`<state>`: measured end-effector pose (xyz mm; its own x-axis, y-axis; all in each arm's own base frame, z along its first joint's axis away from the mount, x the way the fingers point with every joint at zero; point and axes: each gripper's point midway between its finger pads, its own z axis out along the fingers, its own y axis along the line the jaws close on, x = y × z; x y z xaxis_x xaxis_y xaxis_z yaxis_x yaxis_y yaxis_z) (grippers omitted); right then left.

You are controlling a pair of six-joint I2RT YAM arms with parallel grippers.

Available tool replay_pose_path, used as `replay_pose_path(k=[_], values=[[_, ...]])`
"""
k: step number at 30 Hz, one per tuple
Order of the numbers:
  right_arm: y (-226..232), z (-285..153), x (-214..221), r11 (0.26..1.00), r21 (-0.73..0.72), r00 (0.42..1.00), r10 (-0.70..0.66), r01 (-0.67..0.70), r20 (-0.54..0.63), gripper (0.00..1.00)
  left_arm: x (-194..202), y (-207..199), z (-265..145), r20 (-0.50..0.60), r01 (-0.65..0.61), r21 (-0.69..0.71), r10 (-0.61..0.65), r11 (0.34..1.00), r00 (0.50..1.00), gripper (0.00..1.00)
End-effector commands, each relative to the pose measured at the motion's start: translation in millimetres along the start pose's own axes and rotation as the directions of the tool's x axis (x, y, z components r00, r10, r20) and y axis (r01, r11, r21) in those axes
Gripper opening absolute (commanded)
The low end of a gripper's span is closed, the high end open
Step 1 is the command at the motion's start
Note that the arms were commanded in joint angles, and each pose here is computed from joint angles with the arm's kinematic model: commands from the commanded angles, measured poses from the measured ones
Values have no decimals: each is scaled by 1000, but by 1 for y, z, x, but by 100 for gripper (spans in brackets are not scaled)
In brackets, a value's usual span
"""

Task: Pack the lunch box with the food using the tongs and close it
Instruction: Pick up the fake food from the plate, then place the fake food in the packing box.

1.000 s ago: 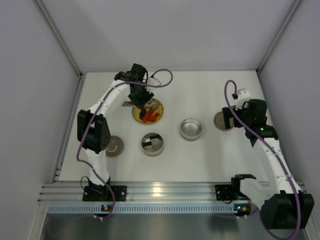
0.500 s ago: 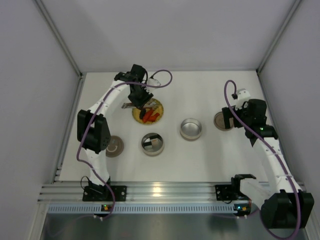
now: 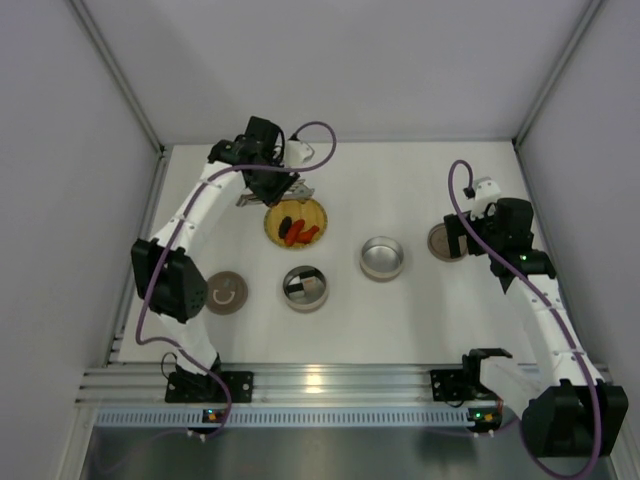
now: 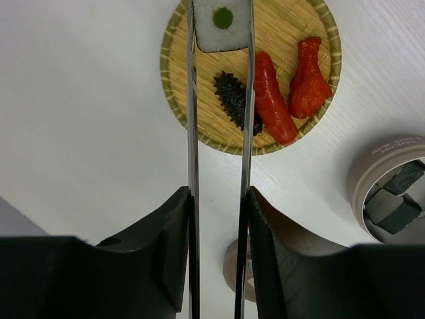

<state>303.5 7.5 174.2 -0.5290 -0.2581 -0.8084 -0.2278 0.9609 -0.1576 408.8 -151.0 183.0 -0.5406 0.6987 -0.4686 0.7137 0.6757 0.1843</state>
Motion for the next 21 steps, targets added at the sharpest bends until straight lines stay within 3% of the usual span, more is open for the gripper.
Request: replay_pose_path(k=[1, 11, 15, 21], values=[[-4, -7, -32, 1000, 7, 997, -9, 8, 79, 99, -39, 17, -88, 224, -9, -127, 37, 992, 974, 18], [-3, -13, -42, 1000, -2, 995, 5, -5, 104, 99, 38, -45, -139, 141, -197, -38, 200, 980, 970, 19], [-1, -14, -46, 1000, -14, 994, 17, -16, 111, 99, 72, -95, -141, 92, -282, 35, 278, 959, 956, 22], [0, -16, -53, 999, -26, 993, 22, -19, 118, 99, 91, -137, -140, 57, -341, 71, 338, 937, 940, 23]])
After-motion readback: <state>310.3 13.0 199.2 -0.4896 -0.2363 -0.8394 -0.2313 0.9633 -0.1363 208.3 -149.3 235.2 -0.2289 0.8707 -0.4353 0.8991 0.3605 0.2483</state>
